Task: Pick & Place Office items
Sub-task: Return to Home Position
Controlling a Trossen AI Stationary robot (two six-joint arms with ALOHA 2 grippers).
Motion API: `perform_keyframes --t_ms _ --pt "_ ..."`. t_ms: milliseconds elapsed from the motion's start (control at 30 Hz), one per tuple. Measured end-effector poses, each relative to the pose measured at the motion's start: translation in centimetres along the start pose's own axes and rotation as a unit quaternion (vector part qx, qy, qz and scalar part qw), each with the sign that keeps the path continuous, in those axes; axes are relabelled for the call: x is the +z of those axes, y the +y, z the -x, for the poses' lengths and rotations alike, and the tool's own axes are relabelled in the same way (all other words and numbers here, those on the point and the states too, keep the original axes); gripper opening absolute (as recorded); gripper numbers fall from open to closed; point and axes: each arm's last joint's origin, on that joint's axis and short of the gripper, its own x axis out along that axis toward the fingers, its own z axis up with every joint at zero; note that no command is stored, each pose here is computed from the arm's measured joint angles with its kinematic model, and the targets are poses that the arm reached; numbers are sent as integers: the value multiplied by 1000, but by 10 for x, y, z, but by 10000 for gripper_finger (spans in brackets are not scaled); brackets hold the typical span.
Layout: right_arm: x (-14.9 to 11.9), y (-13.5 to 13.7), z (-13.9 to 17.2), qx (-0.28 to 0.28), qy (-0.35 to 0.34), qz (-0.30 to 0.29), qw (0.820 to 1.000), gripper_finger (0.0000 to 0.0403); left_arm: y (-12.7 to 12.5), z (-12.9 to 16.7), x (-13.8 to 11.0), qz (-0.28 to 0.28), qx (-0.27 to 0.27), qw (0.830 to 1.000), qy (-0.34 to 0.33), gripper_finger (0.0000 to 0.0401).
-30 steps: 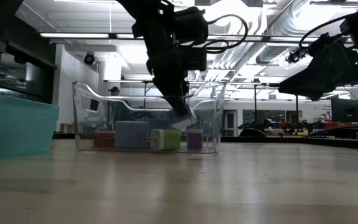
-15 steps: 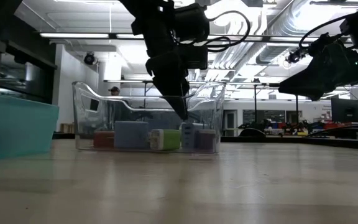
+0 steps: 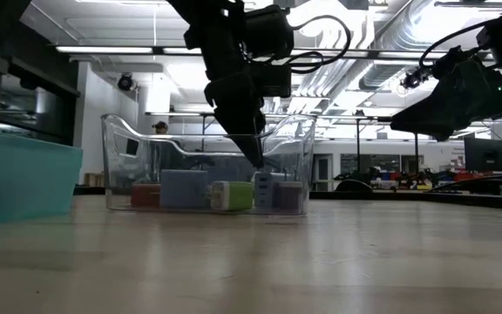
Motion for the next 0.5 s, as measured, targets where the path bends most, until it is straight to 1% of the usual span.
perform_keyframes --t_ms 133,200,333,500 --pt "0 0 0 0 0 0 1000 144 0 0 0 -3 0 1000 -1 285" --pt "0 0 0 0 0 0 1000 144 0 1 2 -23 7 1000 -8 285" --pt "0 0 0 0 0 0 1000 144 -2 14 5 -52 60 997 -16 285" --pt "0 0 0 0 0 0 1000 144 -13 39 9 -74 119 990 -35 285"
